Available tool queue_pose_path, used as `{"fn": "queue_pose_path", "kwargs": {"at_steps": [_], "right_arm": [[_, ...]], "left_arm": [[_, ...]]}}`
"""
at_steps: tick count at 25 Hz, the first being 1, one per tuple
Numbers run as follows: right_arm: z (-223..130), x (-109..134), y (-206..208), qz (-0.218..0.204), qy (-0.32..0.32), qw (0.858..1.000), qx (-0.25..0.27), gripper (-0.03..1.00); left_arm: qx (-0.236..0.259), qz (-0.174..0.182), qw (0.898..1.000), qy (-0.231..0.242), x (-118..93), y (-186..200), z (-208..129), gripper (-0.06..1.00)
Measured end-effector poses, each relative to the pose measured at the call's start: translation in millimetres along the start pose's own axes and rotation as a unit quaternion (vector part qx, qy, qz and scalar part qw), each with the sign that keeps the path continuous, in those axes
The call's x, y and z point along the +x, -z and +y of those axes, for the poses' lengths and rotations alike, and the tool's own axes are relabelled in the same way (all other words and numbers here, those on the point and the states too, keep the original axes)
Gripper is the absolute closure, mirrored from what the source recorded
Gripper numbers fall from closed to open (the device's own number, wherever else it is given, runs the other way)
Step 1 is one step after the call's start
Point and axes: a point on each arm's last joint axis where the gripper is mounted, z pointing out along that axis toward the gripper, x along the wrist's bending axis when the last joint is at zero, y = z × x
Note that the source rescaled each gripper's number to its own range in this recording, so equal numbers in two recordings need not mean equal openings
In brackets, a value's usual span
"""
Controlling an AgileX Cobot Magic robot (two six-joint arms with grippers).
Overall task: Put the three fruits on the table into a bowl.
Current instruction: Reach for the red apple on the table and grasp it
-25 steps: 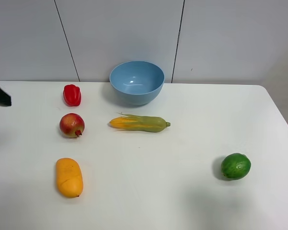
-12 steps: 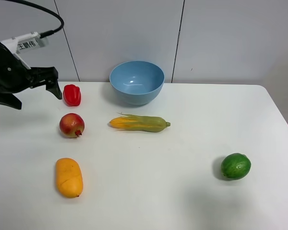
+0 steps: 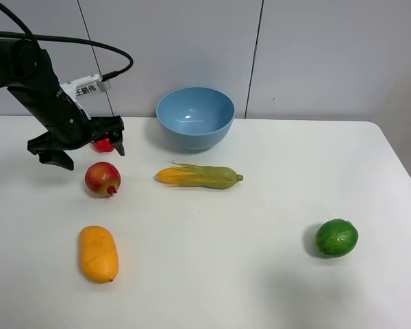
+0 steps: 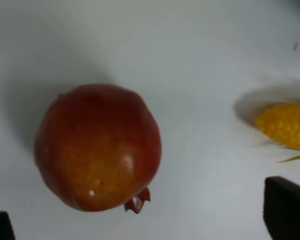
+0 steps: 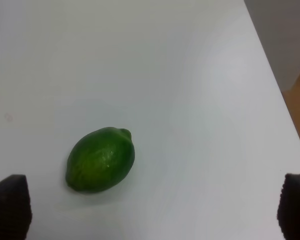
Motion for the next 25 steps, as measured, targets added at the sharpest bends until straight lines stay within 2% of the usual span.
{"fn": "queue_pose_path", "kwargs": {"at_steps": [5, 9, 25], "right_arm": [[0.0, 0.0, 0.0, 0.0, 0.0, 1.0, 0.0, -0.03], [0.0, 0.0, 0.0, 0.0, 0.0, 1.0, 0.0, -0.03], [0.0, 0.0, 0.0, 0.0, 0.0, 1.0, 0.0, -0.03]], "left_arm": [[0.021, 0.018, 1.0, 0.0, 0.5, -20.5, -2.5, -0.06], [0.019, 0.03, 0.999, -0.012, 2.9, -26.9, -1.4, -0.06], [0.018, 0.035, 0.999, -0.016, 5.3, -64.0, 0.6, -0.06]]}}
